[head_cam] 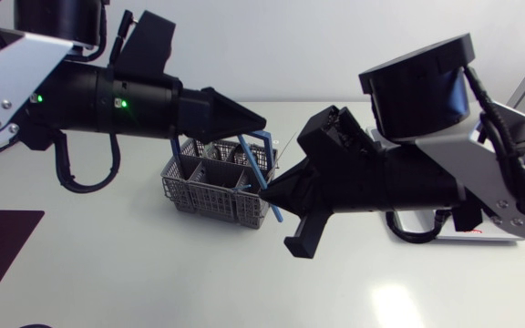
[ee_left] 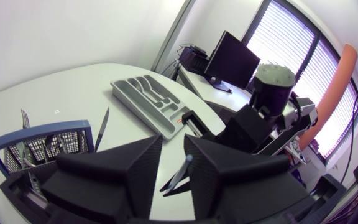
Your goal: Unload the cutlery basket into the drawer organizer.
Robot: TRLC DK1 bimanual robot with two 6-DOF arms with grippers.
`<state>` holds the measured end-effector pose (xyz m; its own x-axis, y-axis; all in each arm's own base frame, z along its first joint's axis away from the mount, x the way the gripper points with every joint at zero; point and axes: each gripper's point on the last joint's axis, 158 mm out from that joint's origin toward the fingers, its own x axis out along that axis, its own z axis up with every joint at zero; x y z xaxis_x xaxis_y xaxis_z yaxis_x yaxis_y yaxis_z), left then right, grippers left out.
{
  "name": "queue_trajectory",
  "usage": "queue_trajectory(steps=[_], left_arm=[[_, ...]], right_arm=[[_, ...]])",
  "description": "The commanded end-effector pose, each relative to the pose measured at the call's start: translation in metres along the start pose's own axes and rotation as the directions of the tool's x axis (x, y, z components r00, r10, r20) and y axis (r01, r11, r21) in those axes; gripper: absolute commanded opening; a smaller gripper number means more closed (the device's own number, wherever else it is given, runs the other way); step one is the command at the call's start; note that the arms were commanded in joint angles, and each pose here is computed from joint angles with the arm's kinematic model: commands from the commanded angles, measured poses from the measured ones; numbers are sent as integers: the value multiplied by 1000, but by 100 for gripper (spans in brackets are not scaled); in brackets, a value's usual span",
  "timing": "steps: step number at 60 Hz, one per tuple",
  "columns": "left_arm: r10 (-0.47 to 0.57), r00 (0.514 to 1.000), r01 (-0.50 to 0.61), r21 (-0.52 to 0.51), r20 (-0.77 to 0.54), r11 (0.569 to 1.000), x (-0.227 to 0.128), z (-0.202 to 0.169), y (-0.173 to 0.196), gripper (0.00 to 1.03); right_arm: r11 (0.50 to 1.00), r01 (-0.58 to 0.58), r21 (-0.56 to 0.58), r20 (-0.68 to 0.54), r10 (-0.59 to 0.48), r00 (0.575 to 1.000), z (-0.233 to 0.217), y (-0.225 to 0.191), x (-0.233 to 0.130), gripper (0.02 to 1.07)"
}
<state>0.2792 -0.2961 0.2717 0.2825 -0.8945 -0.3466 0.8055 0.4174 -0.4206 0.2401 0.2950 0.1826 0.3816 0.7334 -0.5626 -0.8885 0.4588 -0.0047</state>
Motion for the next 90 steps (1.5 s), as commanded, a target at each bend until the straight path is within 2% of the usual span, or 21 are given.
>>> queue_trajectory(steps=[1,8,15,19,28,37,46,55,68,71,78,90], left_arm=[[-3,998,2,13,70,1000,-12,35,-5,64],[50,982,-57,31,182,998,-43,82,4,73],[142,946,-158,34,292,987,-86,125,27,73],[171,939,-196,54,300,979,-95,127,39,73],[231,954,-260,149,189,954,-88,87,62,73],[329,942,-331,339,64,881,-64,28,71,73],[398,916,-325,489,-50,809,-41,-23,71,73],[427,891,-274,565,-156,779,-27,-57,75,73],[474,842,-193,677,-258,711,-14,-98,80,73],[472,835,-169,686,-281,708,-11,-108,80,73],[473,821,-129,702,-322,701,-5,-124,82,73],[474,814,-94,728,-337,679,1,-128,88,73]], right_arm=[[1000,-13,-2,-17,13,1000,-6,4,1,8],[1000,-13,0,-36,13,999,-16,6,-3,8],[999,24,24,-35,-23,999,-23,-5,-15,8],[997,58,41,-26,-57,998,-24,-16,-25,8],[975,188,118,-5,-189,982,-31,-60,-53,8],[917,332,221,-38,-332,942,-56,-112,-80,8],[832,463,307,-96,-457,884,-86,-159,-107,8],[707,577,409,-202,-546,813,-130,-212,-132,8],[588,646,487,-319,-569,758,-183,-257,-145,8],[569,654,499,-344,-562,752,-194,-264,-145,8],[537,658,527,-403,-524,750,-219,-278,-135,9],[500,697,514,-501,-484,717,-252,-298,-116,10]])
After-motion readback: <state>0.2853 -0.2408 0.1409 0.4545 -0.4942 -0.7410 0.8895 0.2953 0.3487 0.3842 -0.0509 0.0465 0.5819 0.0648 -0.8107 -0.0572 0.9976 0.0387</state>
